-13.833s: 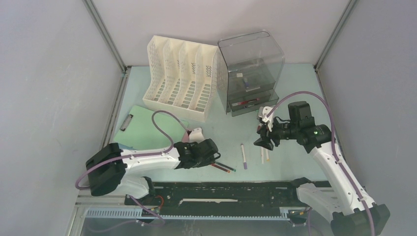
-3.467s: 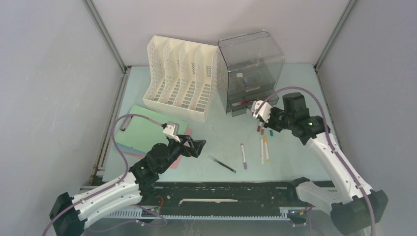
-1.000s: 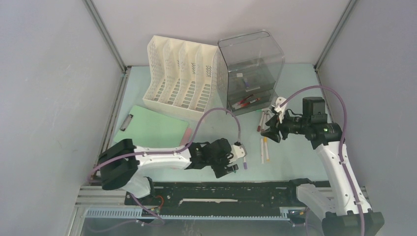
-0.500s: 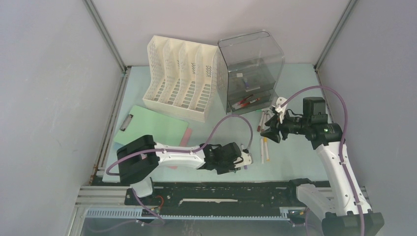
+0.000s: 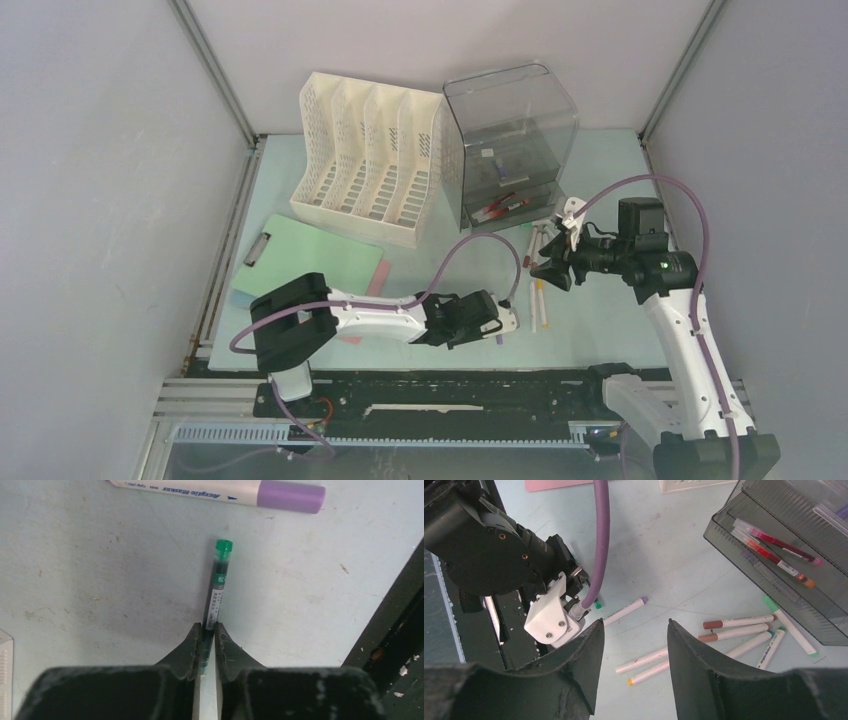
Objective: Organize the desk
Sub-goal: Pick up the stationery from the center of the board.
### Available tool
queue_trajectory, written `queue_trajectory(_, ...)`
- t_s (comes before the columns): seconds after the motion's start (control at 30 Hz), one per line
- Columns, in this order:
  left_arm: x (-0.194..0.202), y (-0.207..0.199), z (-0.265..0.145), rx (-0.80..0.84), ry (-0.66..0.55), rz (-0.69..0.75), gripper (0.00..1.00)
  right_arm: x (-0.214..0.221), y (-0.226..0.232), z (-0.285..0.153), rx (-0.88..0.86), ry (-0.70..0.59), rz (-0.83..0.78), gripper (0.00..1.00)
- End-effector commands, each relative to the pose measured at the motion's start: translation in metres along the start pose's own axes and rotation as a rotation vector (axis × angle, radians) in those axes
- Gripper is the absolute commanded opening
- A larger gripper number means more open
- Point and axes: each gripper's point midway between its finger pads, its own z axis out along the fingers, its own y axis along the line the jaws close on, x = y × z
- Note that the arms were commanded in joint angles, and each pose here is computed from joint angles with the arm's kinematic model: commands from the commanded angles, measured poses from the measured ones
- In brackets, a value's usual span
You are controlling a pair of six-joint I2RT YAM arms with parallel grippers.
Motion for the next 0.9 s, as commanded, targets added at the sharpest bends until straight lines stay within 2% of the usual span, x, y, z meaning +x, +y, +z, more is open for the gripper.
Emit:
queue_trajectory(0.0, 0.012, 0.003, 0.007, -0.042, 0.055, -0.023, 0.07, -0.005, 0.005, -0.004, -0.008, -0.025, 0.001, 0.57)
queue_trajectory(0.1, 0.011, 0.007, 0.005, -0.071, 0.046, -0.046, 0.0, -0.004, 0.005, -0.004, -0.009, -0.028, 0.005, 0.57)
queue_trajectory(0.4, -0.002, 0.031, -0.019, -0.2, -0.073, -0.149, 0.0, -0.005, 0.005, -0.006, -0.009, -0.037, 0.01, 0.57)
queue_trajectory(0.7, -0.023, 0.056, -0.062, -0.319, -0.331, -0.325, 0.0, -0.008, 0.009, -0.007, -0.027, -0.055, 0.01, 0.57)
queue_trajectory(0.87, -0.041, 0.067, -0.095, -0.34, -0.565, -0.465, 0.0, -0.011, 0.015, -0.007, -0.059, -0.076, 0.007, 0.57)
